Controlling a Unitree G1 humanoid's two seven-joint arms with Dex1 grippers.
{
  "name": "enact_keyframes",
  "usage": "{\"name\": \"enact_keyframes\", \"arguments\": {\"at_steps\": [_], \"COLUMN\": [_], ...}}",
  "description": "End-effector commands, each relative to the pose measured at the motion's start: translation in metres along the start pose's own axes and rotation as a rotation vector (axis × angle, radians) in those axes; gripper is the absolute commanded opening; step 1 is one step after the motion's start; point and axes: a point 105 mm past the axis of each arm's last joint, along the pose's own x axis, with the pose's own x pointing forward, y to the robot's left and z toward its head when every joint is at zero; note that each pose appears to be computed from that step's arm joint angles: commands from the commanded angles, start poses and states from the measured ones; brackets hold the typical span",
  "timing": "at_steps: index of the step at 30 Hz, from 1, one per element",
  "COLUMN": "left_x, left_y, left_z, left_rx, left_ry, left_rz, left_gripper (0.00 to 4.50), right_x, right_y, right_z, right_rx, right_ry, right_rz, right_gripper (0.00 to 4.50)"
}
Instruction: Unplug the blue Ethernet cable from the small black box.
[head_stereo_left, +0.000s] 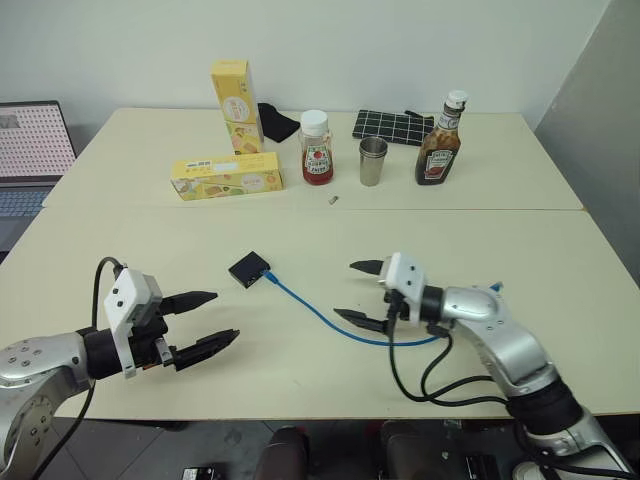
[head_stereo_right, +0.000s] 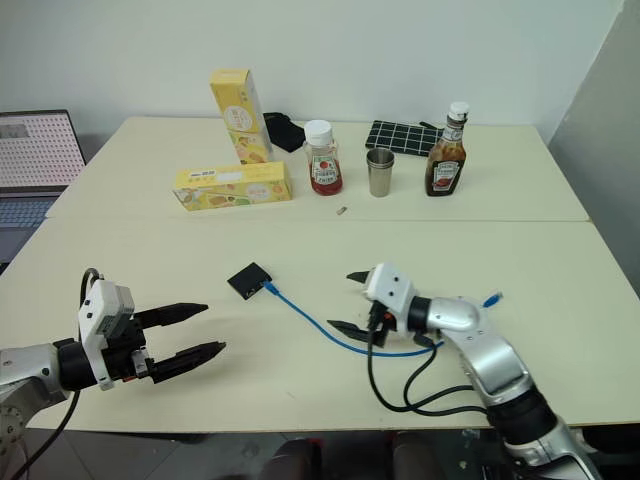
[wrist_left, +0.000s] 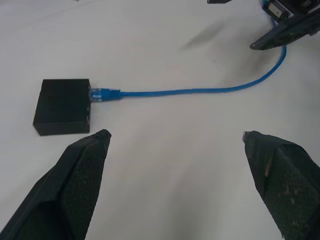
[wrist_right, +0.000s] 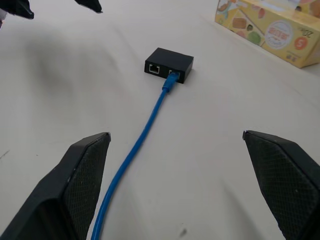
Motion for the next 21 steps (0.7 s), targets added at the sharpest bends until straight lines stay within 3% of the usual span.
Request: {"name": "enact_keyframes", "arguments": {"at_steps": [1,10,14,21], "left_x": [-0.008,-0.006,-0.006,-0.001], "left_y": [0.009,-0.004,-0.003,-0.003], "left_z": [0.004,-0.002,0.0,0.0], "left_rx": [0.08,0.084,0.09,0.092], "left_ry": [0.023,0.067,0.061,0.059], "left_rz": [0.011,-0.063,-0.054,-0.051], "left_gripper": [4.5,4.5,4.5,4.5], "right_x": [0.029,0.077,0.085,0.083], "right_y": [0.004,0.031,0.029,0.024], "right_z": [0.005,-0.022,-0.028,-0.037], "right_rx": [-0.032,-0.026,-0.001,0.059], "right_ry": [-0.025,0.092,0.136,0.206], "right_rz": [-0.009,0.052,0.02,0.008], "right_gripper": [4.5,4.5,3.81,2.08]}}
